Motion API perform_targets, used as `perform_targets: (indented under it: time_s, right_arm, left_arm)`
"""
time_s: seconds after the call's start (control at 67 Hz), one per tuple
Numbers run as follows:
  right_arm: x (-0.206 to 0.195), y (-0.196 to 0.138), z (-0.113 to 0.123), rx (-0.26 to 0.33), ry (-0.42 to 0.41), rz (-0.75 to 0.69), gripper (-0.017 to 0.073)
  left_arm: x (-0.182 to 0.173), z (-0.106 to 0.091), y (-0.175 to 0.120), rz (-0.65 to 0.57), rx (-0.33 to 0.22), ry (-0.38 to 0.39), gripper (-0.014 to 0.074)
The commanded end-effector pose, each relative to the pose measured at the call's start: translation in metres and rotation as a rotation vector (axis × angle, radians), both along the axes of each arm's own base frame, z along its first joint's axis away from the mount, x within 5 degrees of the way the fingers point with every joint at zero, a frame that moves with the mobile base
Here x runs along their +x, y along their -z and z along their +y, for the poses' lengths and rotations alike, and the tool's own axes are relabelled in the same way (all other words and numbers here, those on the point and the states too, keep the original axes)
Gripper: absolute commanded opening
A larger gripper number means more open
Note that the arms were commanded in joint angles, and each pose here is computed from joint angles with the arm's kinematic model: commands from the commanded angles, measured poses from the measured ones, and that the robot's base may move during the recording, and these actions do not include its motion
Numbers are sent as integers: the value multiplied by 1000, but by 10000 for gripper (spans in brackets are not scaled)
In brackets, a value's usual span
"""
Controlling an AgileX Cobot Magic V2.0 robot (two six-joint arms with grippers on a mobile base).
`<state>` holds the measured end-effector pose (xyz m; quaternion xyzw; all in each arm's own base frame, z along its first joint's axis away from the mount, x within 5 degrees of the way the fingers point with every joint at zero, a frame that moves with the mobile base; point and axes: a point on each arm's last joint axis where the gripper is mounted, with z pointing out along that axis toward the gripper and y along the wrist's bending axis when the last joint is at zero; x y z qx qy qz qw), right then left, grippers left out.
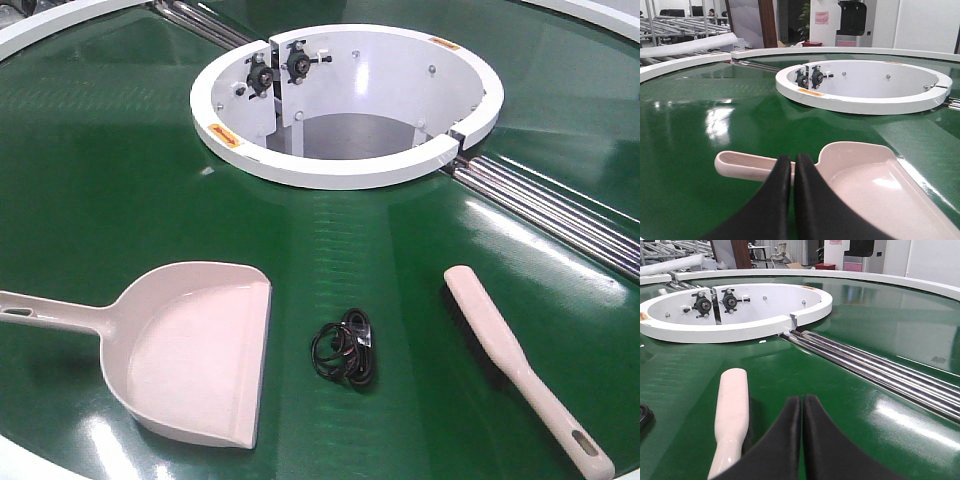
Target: Clean and inspect green conveyor with broom and dustpan
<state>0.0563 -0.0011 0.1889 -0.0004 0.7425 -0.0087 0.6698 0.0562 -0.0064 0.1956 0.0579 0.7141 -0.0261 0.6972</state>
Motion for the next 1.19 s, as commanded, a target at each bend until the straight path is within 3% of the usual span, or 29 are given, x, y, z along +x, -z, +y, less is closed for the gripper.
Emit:
perform_targets:
  time_s: [0.0, 1.014, 1.178]
  right_arm:
    - [0, -1, 0, -5, -1, -73, -10]
    - [0, -1, 0, -5, -1, -72, -10]
    - [0, -1, 0, -5, -1, -72, -10]
  left_arm:
    - [0, 0, 3, -54, -19, 5, -6]
    - [0, 0, 3, -54, -19, 5, -6]
    - [-2, -1, -14, -191, -37, 13, -6]
